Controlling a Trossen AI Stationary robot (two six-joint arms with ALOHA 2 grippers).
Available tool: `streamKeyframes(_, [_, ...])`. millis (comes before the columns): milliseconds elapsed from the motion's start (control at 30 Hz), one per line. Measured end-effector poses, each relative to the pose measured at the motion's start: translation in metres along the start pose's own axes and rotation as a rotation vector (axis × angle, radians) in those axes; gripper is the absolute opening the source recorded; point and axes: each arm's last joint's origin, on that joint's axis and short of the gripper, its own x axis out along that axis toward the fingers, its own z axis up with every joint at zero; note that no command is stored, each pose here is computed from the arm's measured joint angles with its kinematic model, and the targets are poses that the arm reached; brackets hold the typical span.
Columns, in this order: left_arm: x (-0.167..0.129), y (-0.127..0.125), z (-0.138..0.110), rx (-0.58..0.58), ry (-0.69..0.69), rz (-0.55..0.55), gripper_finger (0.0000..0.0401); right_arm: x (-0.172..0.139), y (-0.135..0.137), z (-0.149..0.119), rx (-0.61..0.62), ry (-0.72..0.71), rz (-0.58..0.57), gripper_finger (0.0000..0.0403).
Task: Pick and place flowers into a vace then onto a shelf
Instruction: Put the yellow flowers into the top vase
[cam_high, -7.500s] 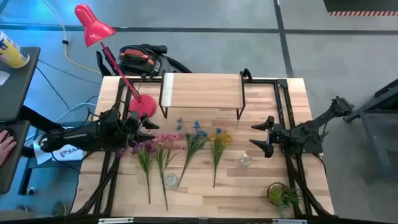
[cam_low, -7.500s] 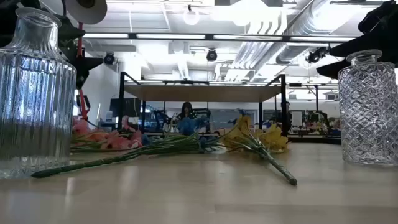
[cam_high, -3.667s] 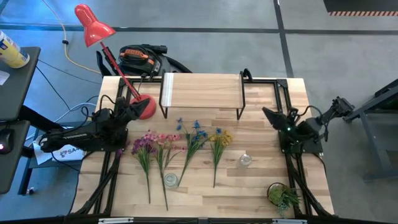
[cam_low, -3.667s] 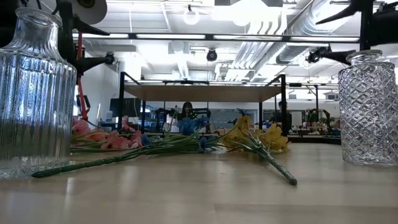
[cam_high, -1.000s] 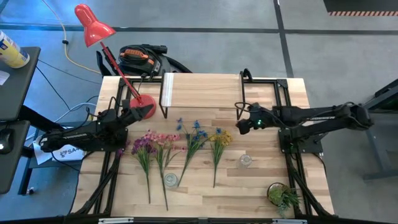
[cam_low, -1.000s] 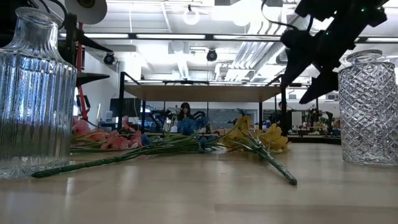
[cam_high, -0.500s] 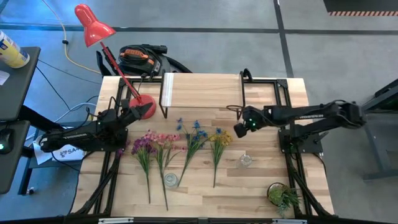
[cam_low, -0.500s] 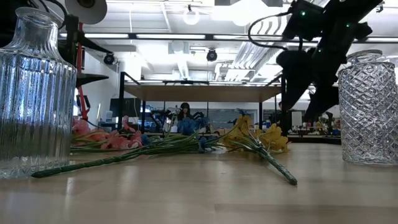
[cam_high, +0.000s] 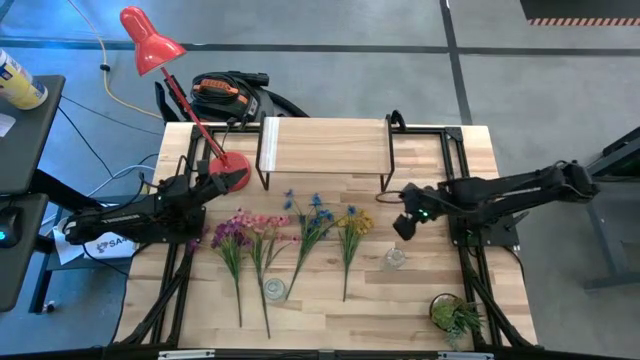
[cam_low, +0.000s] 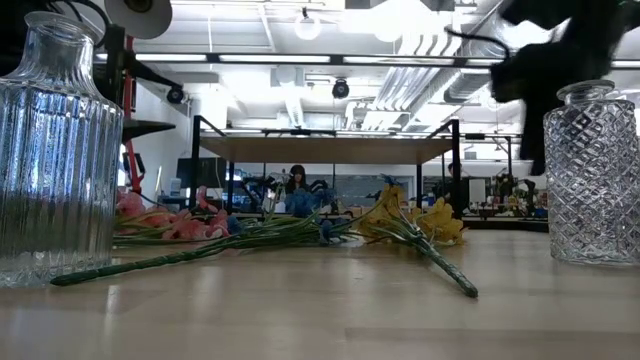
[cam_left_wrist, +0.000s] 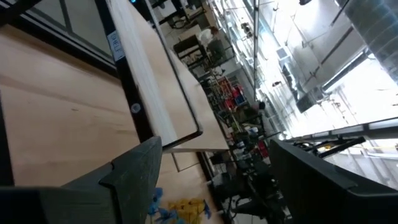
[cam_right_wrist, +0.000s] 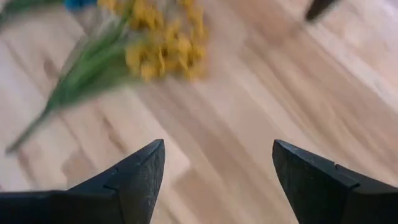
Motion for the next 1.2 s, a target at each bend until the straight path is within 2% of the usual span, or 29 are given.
streamKeyframes(167, [0.000, 0.004, -0.002, 0.010, 0.019, 0.034, 0.0331, -0.024, -0.013, -0.021, 0.048, 0.090, 0.003, 0.0288])
streamKeyframes(267, [0.000, 0.003, -0.002, 0.010, 0.019, 0.033, 0.0331, -0.033, -0.018, -0.035, 0.011, 0.182, 0.014, 0.0289])
streamKeyframes(367, [0.000, 0.003, -0.002, 0.012, 0.019, 0.033, 0.0331, -0.036, -0.014, -0.044, -0.182, 0.230, 0.062, 0.0289])
streamKeyframes(500, [0.000, 0.003, -0.002, 0.008, 0.021, 0.032, 0.0331, -0.031, 0.005, -0.046, -0.502, 0.160, 0.207, 0.0289])
streamKeyframes(567, [0.000, 0.003, -0.002, -0.006, 0.031, 0.026, 0.0331, -0.025, 0.014, -0.047, -0.599, 0.110, 0.246, 0.0289])
streamKeyframes(633, [0.000, 0.003, -0.002, -0.012, 0.038, 0.023, 0.0331, -0.017, 0.020, -0.049, -0.646, 0.093, 0.253, 0.0289])
streamKeyframes(767, [0.000, 0.003, -0.002, -0.014, 0.042, 0.021, 0.0331, 0.004, 0.028, -0.057, -0.679, 0.132, 0.231, 0.0289])
streamKeyframes(1000, [0.000, 0.003, -0.002, -0.060, 0.041, 0.022, 0.0331, 0.032, 0.042, -0.060, -0.628, 0.100, 0.185, 0.0289])
streamKeyframes(1200, [0.000, 0.003, -0.003, -0.097, 0.042, 0.023, 0.0331, 0.053, 0.056, -0.058, -0.709, 0.037, 0.191, 0.0289])
